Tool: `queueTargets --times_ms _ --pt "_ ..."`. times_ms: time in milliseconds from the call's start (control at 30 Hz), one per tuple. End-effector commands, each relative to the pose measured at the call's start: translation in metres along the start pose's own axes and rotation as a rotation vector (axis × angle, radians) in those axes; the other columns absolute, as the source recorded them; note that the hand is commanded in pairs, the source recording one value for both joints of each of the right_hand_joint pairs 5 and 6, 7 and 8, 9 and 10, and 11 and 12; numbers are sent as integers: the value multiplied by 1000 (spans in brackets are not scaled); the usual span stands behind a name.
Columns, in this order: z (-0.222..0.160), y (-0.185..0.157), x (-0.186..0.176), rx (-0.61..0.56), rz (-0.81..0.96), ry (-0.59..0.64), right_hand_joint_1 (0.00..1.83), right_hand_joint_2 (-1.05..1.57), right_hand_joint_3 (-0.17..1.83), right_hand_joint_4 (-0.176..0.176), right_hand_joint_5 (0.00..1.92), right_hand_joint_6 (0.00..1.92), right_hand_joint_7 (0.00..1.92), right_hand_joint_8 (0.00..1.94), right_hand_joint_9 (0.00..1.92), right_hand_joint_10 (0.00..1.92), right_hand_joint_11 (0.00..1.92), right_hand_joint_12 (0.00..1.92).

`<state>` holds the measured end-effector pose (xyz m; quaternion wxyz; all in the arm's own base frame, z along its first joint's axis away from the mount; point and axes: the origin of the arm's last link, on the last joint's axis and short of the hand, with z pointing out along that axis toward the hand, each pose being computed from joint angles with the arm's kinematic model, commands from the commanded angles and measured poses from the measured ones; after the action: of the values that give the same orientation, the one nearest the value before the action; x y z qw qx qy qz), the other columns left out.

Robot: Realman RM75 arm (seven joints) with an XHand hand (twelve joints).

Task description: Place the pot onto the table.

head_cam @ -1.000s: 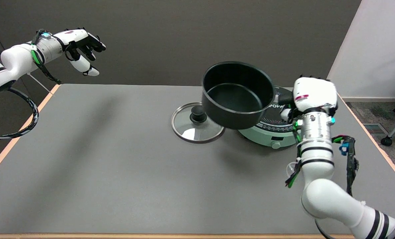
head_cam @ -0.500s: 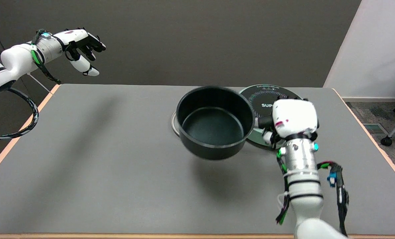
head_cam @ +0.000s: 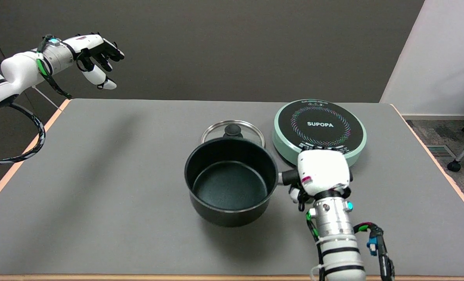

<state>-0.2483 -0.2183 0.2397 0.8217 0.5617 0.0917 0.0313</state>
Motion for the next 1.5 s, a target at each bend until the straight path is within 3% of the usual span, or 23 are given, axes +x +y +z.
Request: queueTargets --times_ms 33,333,867,1300,1433,1500 --pt "-31 -27 -22 45 23 -110 1188 880 1386 -81 1787 1787 1787 1787 1787 1787 1787 1787" --pt "-27 -38 -26 83 25 -92 1187 882 1384 -82 1784 1784 1784 1784 1784 1784 1784 1784" --pt "3 -19 -46 23 -29 -38 1173 934 1348 -79 1797 1797 1797 1797 1797 1797 1797 1797" --pt "-3 -18 -55 35 -67 -34 1150 1002 1284 -77 1809 1809 1809 1809 1809 1809 1809 1809" --pt "-8 -17 -57 38 -74 -46 1133 928 1264 -115 1623 1623 1623 1623 1623 1623 1623 1623" --pt "-11 -17 -58 39 -79 -51 1128 811 1404 -105 1442 1442 1442 1442 1442 1442 1442 1442"
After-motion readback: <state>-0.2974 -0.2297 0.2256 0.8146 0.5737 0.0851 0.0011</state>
